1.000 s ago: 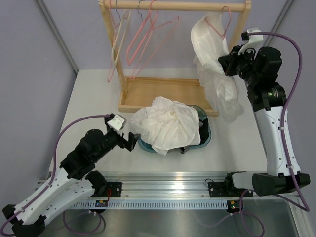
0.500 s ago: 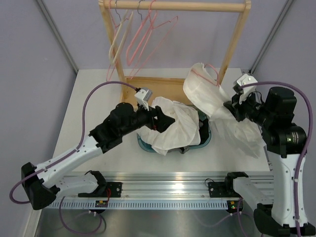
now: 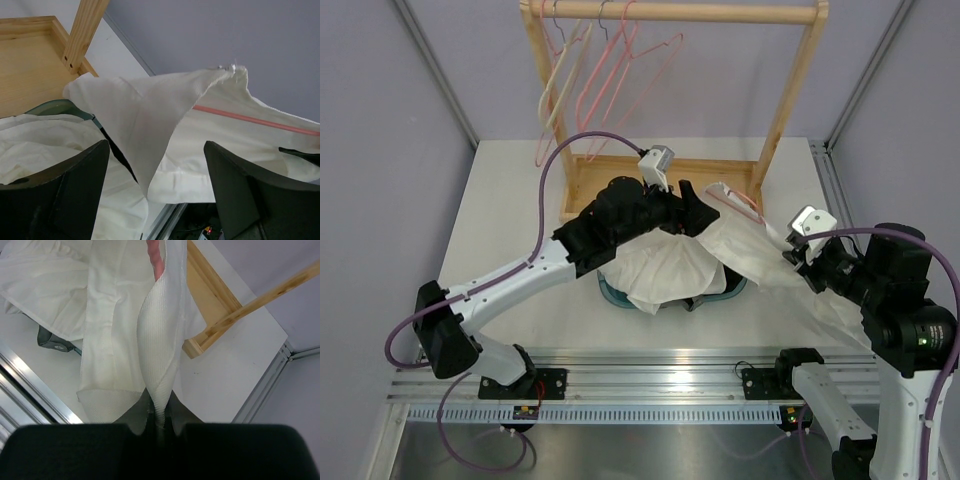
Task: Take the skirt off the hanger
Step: Pick up the hanger from the clothesline.
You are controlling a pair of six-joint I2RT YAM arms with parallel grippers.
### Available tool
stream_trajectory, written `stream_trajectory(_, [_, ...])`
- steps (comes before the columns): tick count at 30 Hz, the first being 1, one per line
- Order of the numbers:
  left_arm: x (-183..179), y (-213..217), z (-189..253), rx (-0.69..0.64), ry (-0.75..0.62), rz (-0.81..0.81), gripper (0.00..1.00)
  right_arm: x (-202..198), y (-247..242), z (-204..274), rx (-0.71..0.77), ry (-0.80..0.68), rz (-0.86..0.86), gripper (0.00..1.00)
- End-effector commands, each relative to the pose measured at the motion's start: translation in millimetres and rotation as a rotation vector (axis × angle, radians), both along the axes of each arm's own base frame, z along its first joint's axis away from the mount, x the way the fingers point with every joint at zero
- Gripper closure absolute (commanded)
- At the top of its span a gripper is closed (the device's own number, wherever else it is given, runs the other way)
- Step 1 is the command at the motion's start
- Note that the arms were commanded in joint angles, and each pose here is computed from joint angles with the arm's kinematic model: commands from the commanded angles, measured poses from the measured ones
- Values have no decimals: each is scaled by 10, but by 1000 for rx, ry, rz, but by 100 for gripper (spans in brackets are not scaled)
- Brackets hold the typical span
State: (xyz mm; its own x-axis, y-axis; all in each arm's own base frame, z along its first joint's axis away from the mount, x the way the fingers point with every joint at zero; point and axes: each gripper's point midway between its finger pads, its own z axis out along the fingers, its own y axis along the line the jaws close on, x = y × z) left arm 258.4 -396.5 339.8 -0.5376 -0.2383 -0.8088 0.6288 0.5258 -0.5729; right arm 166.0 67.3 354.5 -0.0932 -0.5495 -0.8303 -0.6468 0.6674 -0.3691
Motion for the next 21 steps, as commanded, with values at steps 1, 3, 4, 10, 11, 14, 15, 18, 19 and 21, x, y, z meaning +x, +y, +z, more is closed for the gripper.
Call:
stream_trajectory(1, [-9, -66, 216, -27, -47, -4, 21, 6, -13, 49, -24, -41, 12, 100])
stream_trajectory(3, [-160, -59, 318, -5, -174, -70, 21, -6, -10, 47, -22, -35, 12, 100])
stream_trajectory(4, [-236, -48, 338, 14, -242, -95, 21, -5, -3, 56, -19, -32, 16, 100])
stream_trajectory(10, [-863, 137, 311, 184, -846, -215, 17, -36, 99, -2, 0, 54, 77, 100])
stream_trajectory(11, [-946, 112, 259, 201, -875, -243, 17, -74, 121, -50, 0, 86, 97, 100])
stream_trajectory(14, [-1003, 43, 251, 275, -1005, -288, 17, -101, 179, -95, -4, 126, 153, 100])
stream_trajectory(15, [-1004, -10, 206, 294, -1024, -306, 17, -101, 199, -88, -9, 125, 174, 100])
stream_trajectory(18, [-943, -134, 216, 326, -1080, -302, 17, -147, 219, -92, -22, 132, 209, 100])
stream_trajectory(19, [-930, -172, 212, 332, -1094, -303, 17, -180, 225, -106, -23, 145, 218, 100])
stream_trajectory(21, [-887, -227, 254, 334, -1122, -289, 17, -218, 242, -80, -28, 134, 241, 100])
